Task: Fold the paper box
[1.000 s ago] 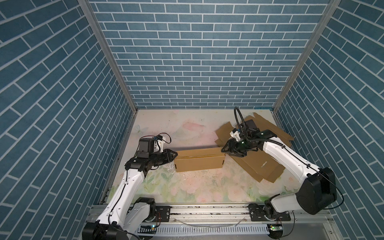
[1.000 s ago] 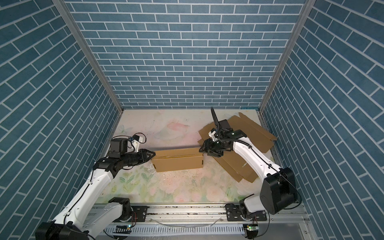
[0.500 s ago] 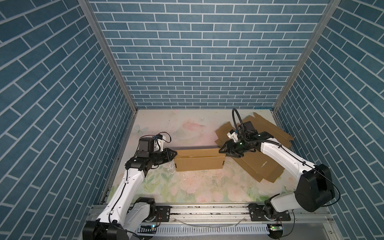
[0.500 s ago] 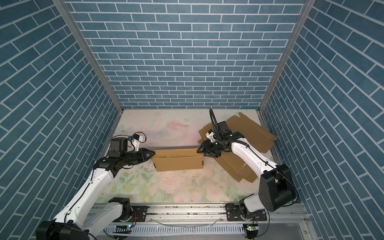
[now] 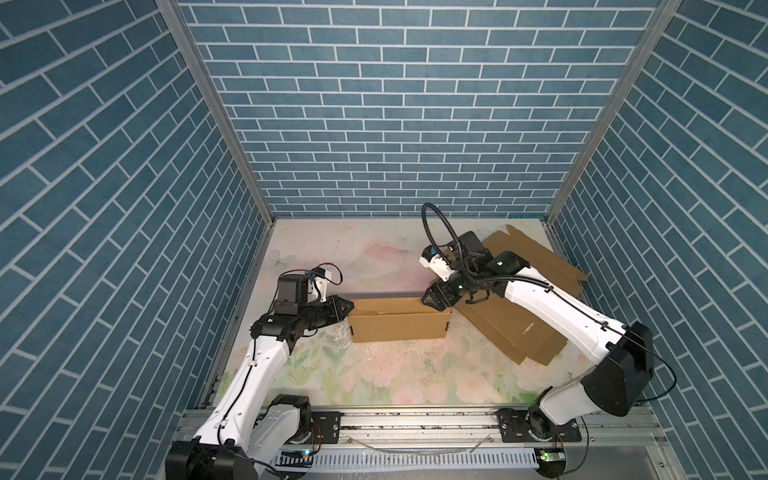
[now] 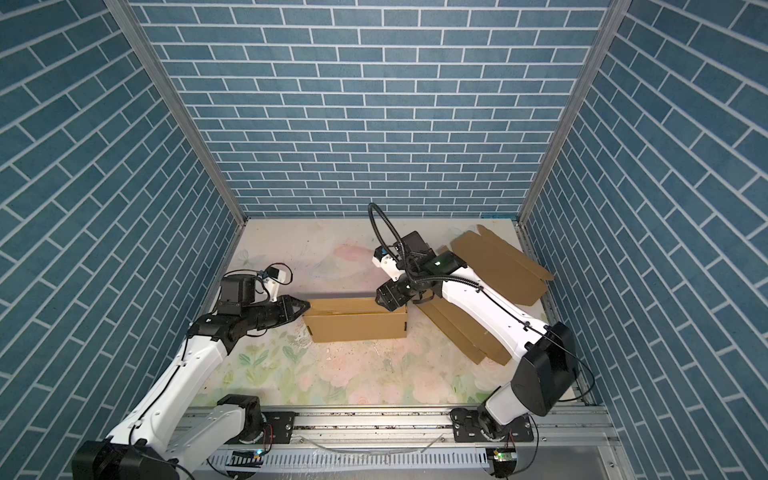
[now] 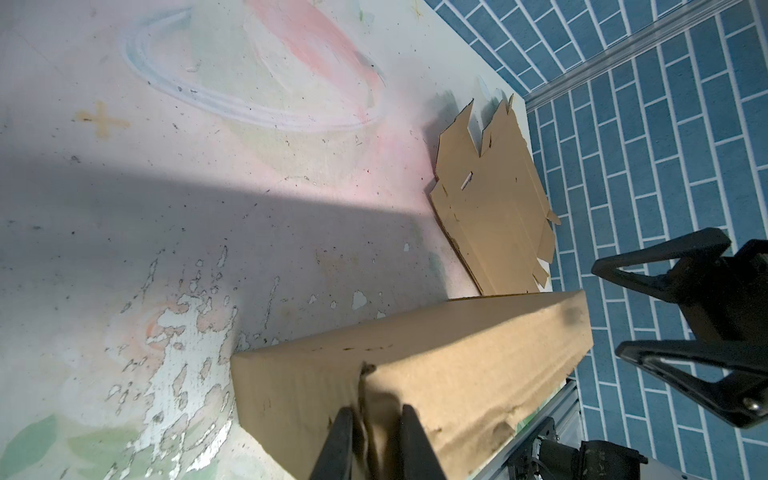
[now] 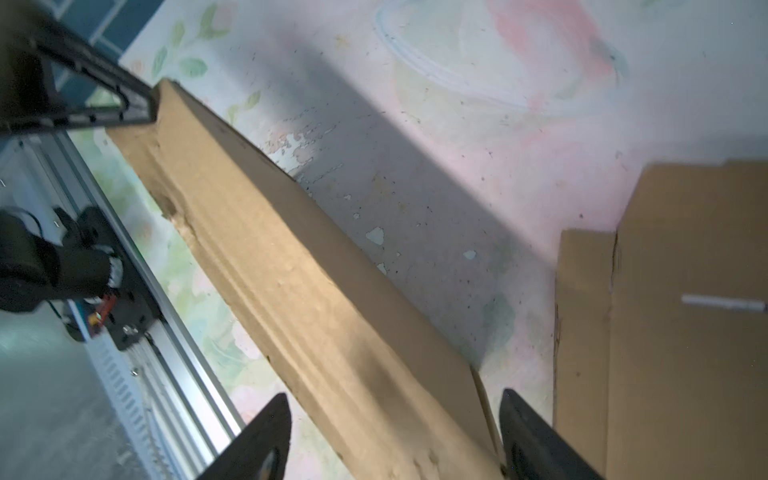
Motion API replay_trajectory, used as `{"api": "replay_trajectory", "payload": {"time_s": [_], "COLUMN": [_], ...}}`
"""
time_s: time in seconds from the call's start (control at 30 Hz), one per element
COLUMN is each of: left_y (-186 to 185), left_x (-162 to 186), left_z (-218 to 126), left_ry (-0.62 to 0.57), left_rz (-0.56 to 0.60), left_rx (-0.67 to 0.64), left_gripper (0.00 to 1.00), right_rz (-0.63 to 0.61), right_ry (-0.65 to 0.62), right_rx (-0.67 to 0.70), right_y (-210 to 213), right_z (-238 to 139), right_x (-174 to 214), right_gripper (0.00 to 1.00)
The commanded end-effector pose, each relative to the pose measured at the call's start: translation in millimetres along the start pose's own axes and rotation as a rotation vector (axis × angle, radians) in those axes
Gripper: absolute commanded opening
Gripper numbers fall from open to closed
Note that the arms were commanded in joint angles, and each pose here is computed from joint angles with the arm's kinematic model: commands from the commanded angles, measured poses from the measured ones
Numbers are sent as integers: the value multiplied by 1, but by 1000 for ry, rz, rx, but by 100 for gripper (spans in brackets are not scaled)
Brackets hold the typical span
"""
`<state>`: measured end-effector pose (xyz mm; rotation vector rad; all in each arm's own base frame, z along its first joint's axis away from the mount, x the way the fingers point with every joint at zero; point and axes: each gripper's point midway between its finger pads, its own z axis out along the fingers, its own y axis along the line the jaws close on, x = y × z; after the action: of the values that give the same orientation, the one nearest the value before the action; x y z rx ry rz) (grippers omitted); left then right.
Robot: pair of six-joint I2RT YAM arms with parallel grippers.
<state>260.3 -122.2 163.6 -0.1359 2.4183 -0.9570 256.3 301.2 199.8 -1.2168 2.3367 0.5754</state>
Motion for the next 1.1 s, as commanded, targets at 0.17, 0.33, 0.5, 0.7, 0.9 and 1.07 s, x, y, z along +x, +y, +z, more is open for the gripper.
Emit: {"api": "replay_trajectory", "payload": {"time_s": [0.17,0.33,0.5,0.7,0.9,1.07], "left_y": [32,31,32,27,4,-8], "left_x": [36,36,36,30,-2,-48], "left_z": [7,7,7,4,-19,-62], "left_ry": [126,124,126,106,15,-128], "left_rz": [-69,-67,-68,-57,-18,5], "left_rx": [-111,-107,-108,-103,-99,-141], "left_gripper": [21,22,22,25,42,52], "right_rz": [-385,-427,-448,-531,-595,-637], "right_ry": [37,97,142,142,82,-27], "right_rx": [-118,-182,-185,-50,39,195], "right_y": [30,38,40,32,32,16], "right_z": [21,39,53,59,48,30], "right_x": [-12,-6,-2,-11,-30,-69], "right_gripper": [80,80,76,54,39,36]}}
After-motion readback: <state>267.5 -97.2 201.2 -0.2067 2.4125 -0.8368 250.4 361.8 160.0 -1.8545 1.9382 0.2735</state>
